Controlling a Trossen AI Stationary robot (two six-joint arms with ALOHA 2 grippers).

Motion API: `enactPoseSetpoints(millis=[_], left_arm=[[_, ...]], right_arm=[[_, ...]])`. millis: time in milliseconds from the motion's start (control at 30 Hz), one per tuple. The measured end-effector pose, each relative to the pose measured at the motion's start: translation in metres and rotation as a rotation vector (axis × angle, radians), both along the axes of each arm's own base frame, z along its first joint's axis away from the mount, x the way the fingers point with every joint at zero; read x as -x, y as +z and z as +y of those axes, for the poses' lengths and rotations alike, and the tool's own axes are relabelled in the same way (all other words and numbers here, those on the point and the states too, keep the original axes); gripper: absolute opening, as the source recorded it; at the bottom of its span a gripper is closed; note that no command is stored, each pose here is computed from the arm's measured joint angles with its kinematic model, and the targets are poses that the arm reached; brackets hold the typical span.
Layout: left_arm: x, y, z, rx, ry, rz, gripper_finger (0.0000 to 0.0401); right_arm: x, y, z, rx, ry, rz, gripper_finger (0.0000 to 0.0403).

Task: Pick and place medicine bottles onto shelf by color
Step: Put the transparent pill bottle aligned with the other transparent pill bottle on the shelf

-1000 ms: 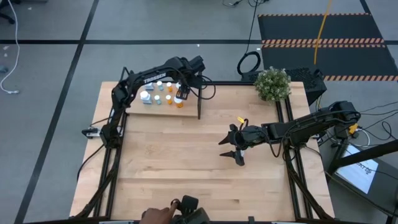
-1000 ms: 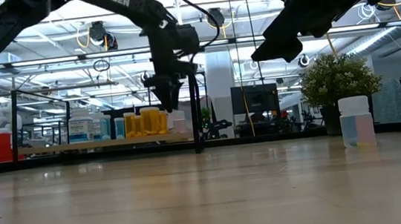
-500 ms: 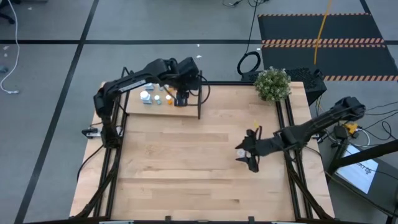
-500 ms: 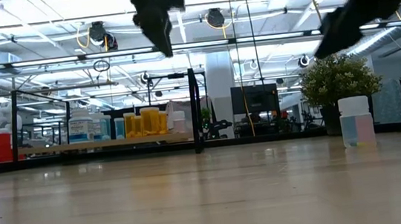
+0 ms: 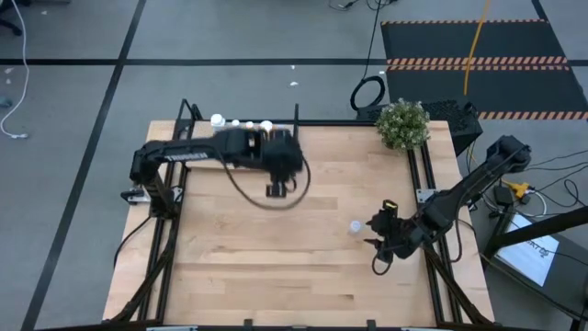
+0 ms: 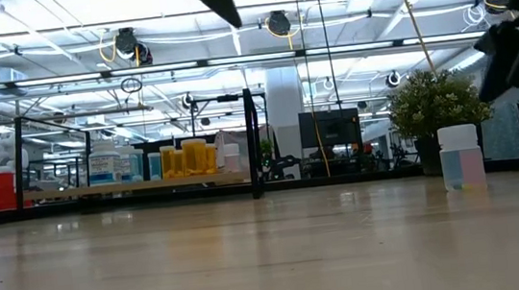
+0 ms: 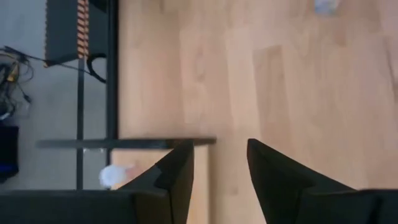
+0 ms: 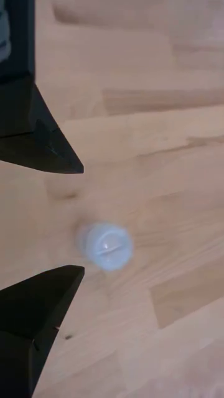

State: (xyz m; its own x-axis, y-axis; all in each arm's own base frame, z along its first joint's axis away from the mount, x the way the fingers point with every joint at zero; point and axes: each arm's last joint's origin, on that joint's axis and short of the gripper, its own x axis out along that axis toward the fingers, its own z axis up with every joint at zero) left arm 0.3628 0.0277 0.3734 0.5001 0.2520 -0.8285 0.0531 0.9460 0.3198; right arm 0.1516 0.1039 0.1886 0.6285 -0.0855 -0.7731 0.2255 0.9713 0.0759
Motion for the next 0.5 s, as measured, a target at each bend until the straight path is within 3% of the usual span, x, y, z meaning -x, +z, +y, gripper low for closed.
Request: enactPoseSetpoints(millis=[267, 500], left_arm=[[-0.016, -0.052, -0.053, 0.007, -0.048, -0.038, 0.0185], [-0.027, -0.098, -0.084, 0.026, -0.117, -0.175, 0.0193]], right_arm=[[0.008, -0.040, -0.006, 0.013, -0.002, -0.019, 0.0247], [0.015, -0.074, -0.018, -0.011, 0.046, -0.159, 0.0247]])
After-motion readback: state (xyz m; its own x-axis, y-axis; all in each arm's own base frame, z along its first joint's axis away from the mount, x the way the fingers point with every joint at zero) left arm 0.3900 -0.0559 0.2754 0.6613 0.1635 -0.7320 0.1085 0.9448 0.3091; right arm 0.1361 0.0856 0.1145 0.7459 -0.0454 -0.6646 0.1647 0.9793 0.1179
